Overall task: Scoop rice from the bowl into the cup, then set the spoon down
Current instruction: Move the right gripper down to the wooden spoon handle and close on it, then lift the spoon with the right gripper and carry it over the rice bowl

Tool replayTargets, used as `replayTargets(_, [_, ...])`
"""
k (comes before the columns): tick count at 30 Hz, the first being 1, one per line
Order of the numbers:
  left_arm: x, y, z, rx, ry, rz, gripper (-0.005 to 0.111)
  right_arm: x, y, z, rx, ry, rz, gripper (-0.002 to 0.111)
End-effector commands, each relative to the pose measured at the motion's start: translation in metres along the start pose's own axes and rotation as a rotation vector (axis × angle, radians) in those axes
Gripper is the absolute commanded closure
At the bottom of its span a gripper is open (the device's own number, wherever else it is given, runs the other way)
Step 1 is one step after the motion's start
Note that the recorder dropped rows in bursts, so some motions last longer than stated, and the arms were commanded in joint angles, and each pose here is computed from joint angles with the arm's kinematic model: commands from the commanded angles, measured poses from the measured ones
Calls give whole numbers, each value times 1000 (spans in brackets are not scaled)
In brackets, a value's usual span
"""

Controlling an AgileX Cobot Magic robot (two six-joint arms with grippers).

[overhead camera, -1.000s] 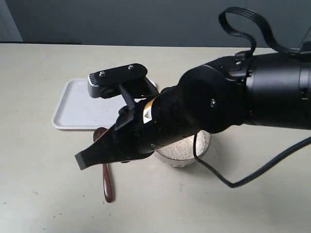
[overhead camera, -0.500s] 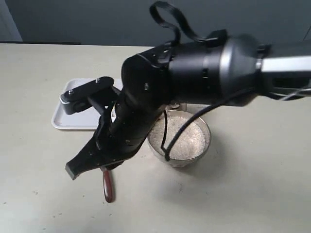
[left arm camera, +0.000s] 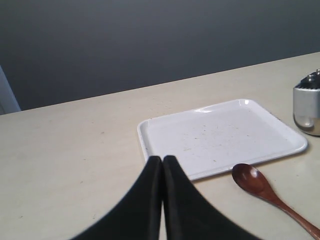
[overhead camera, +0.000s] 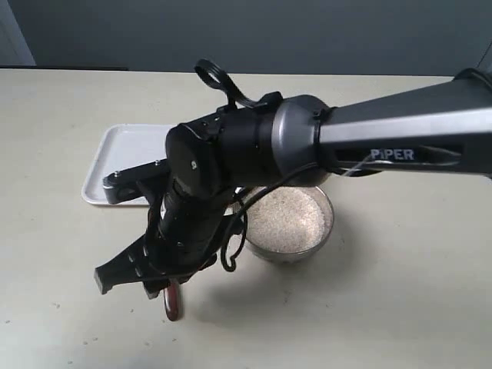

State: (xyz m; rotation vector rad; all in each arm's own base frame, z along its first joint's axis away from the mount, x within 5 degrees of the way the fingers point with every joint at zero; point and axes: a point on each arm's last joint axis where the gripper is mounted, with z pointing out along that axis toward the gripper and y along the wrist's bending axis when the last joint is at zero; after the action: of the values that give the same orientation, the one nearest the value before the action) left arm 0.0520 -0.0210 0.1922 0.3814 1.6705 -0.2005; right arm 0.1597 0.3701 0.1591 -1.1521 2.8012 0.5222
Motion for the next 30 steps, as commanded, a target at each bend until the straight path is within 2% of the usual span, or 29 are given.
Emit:
replayTargets(1, [-2, 0, -1, 1, -22, -3, 106, -6, 1, 5, -2, -14, -1, 67])
replayTargets(24, [-2, 0, -1, 1, -22, -3, 106, 3, -13, 57, 52, 140, 98, 69])
replayTargets(26, [-2, 0, -1, 1, -22, -3, 106, 4, -13, 57, 54, 156, 100, 77])
replayTargets(29, [-2, 0, -1, 1, -22, -3, 106, 5, -13, 56, 54, 168, 89, 107])
replayTargets(30, [-2, 0, -1, 1, -22, -3, 106, 6, -12, 54, 53, 175, 71, 108])
